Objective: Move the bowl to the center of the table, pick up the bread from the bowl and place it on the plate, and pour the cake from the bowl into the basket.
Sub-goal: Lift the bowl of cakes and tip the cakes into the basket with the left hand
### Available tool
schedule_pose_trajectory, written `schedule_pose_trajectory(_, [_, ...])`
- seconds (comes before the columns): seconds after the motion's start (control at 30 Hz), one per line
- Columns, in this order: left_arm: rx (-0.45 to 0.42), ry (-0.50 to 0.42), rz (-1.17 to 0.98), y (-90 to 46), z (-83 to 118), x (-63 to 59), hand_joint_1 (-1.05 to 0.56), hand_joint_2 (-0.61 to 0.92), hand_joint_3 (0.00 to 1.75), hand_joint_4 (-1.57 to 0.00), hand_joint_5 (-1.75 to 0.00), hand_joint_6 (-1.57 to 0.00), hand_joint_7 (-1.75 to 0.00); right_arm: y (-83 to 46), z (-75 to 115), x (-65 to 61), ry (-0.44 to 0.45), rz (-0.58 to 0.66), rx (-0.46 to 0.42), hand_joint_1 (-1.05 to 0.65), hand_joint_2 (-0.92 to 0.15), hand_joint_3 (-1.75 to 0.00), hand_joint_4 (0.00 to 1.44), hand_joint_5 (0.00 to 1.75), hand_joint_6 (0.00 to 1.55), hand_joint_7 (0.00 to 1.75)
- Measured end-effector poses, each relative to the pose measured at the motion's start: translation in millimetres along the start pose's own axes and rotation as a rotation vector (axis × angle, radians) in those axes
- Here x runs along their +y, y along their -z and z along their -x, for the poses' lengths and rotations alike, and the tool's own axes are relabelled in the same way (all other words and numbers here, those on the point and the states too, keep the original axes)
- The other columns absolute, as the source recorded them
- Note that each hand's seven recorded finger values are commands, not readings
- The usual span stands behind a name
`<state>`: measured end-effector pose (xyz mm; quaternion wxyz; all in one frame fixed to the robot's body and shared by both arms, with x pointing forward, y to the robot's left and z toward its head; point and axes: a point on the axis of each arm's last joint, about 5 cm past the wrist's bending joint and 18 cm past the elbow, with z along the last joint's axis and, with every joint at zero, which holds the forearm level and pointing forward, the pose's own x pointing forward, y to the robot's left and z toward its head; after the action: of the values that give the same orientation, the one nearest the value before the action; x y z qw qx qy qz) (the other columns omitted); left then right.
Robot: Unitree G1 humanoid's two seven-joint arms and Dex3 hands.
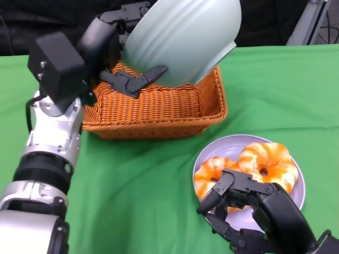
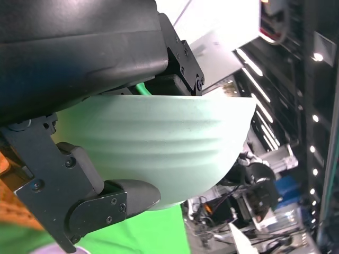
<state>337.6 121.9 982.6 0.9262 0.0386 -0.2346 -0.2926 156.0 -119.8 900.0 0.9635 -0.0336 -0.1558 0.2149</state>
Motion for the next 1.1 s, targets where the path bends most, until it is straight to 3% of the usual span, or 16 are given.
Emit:
schedule_pose_trajectory(0.33, [0.133,-0.014,0.180,11.0,-13.3,-14.8,-0.12,0.45,1.28,-0.77,-1.75,-0.69,-1.57,1.4,-0.6,1.5,0.001,-0.003,0.006,-0.30,-0.67,-0.71,0.73,1.68,0.71,1.28])
schedule_pose_trajectory(0.5, [0.195,-0.079,0.322,19.4,-13.6,-21.1,-0.11,0.47,1.28,-0.82,-1.75,-0.73,-1.54,2.0,-1.0,1.8,-0.002,0.005,0.010,-0.30,-0.69,-0.69,0.72,1.69,0.70,1.28])
schedule_pose_trajectory(0.7, [0.273,-0.175,0.534,28.2,-14.7,-30.5,-0.08,0.55,1.25,-0.87,-1.75,-0.76,-1.62,2.0,-1.0,1.9,-0.006,0.014,0.012,-0.31,-0.68,-0.68,0.73,1.70,0.70,1.28])
schedule_pose_trajectory(1.1, [0.320,-0.299,0.829,27.9,-21.5,-30.6,-0.10,0.58,1.30,-0.87,-1.75,-0.75,-1.68,5.0,-0.1,2.1,-0.011,0.015,0.024,-0.31,-0.70,-0.65,0.73,1.69,0.70,1.28])
